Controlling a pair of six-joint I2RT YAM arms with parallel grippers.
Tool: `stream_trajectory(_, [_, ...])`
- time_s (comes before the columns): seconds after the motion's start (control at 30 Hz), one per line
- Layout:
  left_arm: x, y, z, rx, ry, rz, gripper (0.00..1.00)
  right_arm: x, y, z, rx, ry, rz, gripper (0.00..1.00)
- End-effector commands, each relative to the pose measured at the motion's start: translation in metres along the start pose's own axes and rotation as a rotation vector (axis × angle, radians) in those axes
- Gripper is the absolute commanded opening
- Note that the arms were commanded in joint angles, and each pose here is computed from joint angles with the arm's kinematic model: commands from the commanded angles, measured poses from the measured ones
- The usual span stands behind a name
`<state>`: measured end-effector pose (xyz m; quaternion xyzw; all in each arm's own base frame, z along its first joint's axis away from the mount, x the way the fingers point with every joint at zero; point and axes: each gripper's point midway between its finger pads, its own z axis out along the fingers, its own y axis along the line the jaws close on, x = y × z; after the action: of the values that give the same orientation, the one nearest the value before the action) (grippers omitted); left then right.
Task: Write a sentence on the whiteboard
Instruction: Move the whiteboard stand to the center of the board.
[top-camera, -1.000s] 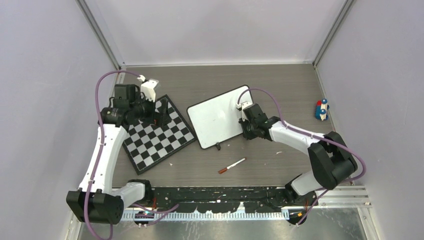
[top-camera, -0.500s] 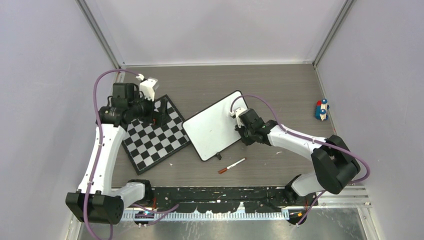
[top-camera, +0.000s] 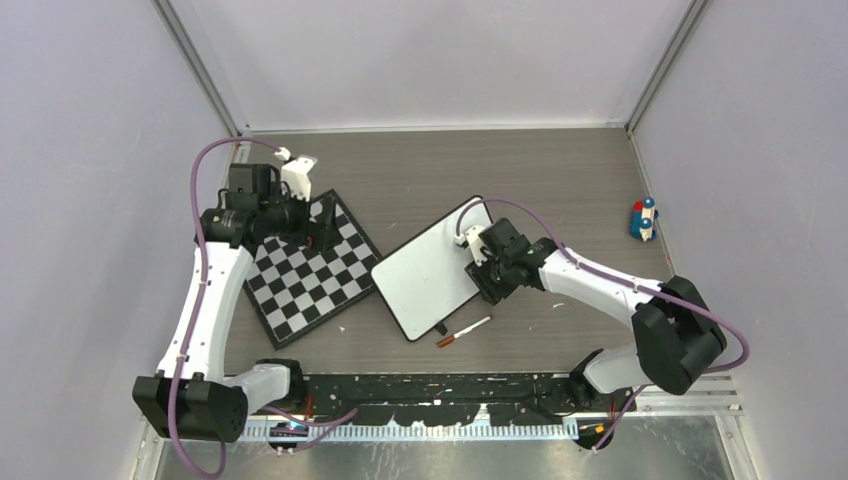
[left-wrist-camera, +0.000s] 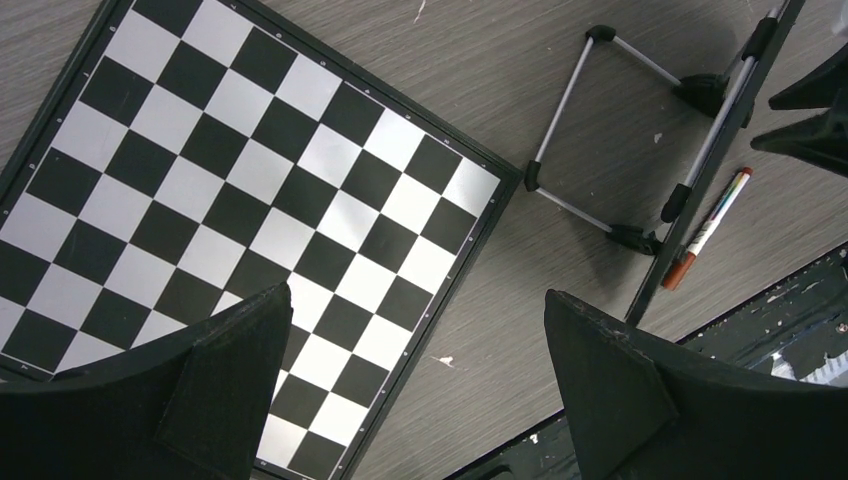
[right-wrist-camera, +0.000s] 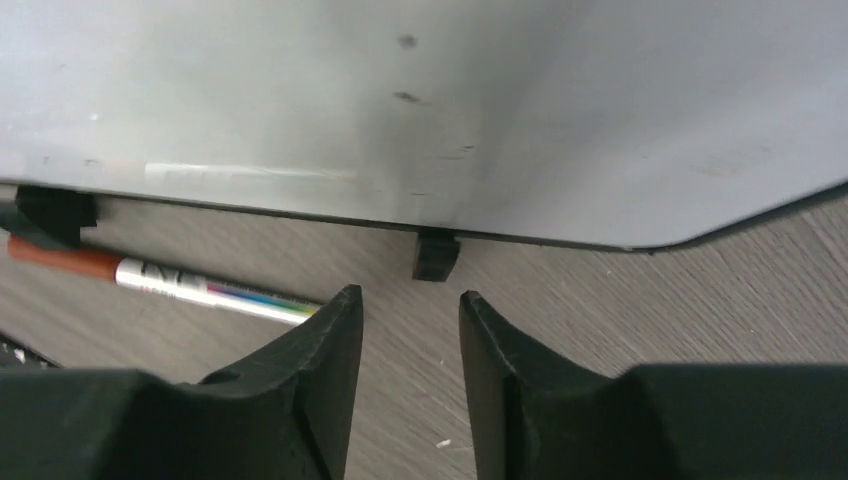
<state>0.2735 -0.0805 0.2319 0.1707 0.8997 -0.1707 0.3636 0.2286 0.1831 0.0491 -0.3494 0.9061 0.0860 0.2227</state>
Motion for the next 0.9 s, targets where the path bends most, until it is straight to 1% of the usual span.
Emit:
stream_trajectory(0.0, [-0.014, -0.003, -0.005, 0.017, -0.032, -0.001, 1.0, -0.004, 0.013, -0.02, -0.081, -0.016, -0.079, 0.53])
stream_trajectory(0.07, [-0.014, -0.004, -0.003, 0.025, -0.025, -0.007, 1.0, -0.002, 0.015, -0.021, -0.094, -0.021, -0.092, 0.59])
stream_trajectory(0.17, [-0.013, -0.004, -0.003, 0.027, -0.02, -0.007, 1.0, 0.001, 0.019, -0.025, -0.126, -0.017, -0.146, 0.62])
stream_trajectory(0.23, [-0.014, -0.004, -0.003, 0.03, -0.022, -0.004, 1.0, 0.005, 0.022, -0.029, -0.153, -0.035, -0.217, 0.62])
stream_trajectory(0.33, [-0.012, -0.008, -0.004, 0.051, -0.025, 0.002, 1.0, 0.009, 0.034, -0.038, -0.238, -0.112, -0.362, 0.61])
stream_trajectory(0.4, [-0.012, -0.013, -0.003, 0.083, -0.024, 0.001, 1.0, 0.009, 0.041, -0.04, -0.292, -0.109, -0.426, 0.61])
stream_trajectory(0.57, [-0.014, -0.021, -0.005, 0.126, -0.028, 0.002, 1.0, 0.0, 0.051, -0.032, -0.337, -0.127, -0.58, 0.63])
stream_trajectory(0.73, [-0.013, -0.02, -0.007, 0.112, -0.027, 0.009, 1.0, 0.008, 0.059, -0.018, -0.337, -0.09, -0.716, 0.62])
stream_trajectory(0.87, [-0.013, -0.021, -0.007, 0.121, -0.024, 0.003, 1.0, 0.024, 0.061, -0.002, -0.343, -0.048, -0.783, 0.6])
